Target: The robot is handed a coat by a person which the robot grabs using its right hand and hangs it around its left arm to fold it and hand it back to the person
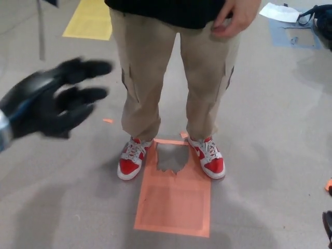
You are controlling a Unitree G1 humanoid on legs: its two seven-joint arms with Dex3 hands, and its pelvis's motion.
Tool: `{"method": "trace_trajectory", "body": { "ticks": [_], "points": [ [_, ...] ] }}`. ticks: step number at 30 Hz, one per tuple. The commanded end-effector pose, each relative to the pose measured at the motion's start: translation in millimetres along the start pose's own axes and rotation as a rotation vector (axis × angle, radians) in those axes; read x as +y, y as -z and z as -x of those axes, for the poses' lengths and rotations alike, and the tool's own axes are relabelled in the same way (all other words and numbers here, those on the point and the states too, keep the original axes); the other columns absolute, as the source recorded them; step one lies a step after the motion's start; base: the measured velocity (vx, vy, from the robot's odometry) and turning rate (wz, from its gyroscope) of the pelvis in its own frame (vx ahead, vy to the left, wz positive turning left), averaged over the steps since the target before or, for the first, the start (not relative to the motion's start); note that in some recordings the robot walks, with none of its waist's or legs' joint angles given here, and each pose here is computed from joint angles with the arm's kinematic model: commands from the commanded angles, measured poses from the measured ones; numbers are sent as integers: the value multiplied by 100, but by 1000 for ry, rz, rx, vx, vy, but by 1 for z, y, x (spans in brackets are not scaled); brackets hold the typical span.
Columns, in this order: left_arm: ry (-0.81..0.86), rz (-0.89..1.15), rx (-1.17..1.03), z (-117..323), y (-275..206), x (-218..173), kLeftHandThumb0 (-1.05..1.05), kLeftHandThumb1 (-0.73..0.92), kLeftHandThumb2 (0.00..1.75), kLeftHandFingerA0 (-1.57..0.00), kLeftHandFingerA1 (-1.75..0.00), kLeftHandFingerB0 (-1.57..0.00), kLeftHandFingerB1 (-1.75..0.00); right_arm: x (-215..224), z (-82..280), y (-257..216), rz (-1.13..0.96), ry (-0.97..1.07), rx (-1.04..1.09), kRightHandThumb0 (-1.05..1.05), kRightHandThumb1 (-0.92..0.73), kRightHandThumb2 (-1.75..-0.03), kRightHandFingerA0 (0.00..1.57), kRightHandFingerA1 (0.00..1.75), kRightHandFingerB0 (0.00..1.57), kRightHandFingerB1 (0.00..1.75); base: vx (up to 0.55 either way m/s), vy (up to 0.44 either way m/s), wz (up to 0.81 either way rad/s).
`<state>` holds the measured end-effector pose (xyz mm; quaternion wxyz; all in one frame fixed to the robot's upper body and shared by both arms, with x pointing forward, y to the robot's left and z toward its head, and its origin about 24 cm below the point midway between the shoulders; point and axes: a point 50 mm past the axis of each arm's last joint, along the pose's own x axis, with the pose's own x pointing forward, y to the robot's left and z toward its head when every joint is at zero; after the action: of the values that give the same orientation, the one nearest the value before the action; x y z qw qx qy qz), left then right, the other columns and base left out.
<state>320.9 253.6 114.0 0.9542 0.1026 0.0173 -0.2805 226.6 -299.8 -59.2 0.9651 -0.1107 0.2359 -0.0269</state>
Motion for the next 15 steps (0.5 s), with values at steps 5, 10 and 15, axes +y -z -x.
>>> {"method": "trace_trajectory", "body": {
  "ticks": [5,10,15],
  "points": [
    [-191,73,189,61,79,5,-34,59,111,0,-48,0,-48,-8,8,26,124,10,198,-35,-58,-112,0,46,0,46,0,0,0],
    [-318,154,349,89,126,1,-65,85,66,-15,-32,-10,-26,-8,11,35,141,-2,264,-75,-76,-107,13,45,3,36,0,0,0],
    [-403,170,556,120,165,-14,-71,68,102,-5,-41,-4,-36,-9,17,44,173,-14,320,-70,-76,-107,10,44,2,36,0,0,0]
  ]
}}
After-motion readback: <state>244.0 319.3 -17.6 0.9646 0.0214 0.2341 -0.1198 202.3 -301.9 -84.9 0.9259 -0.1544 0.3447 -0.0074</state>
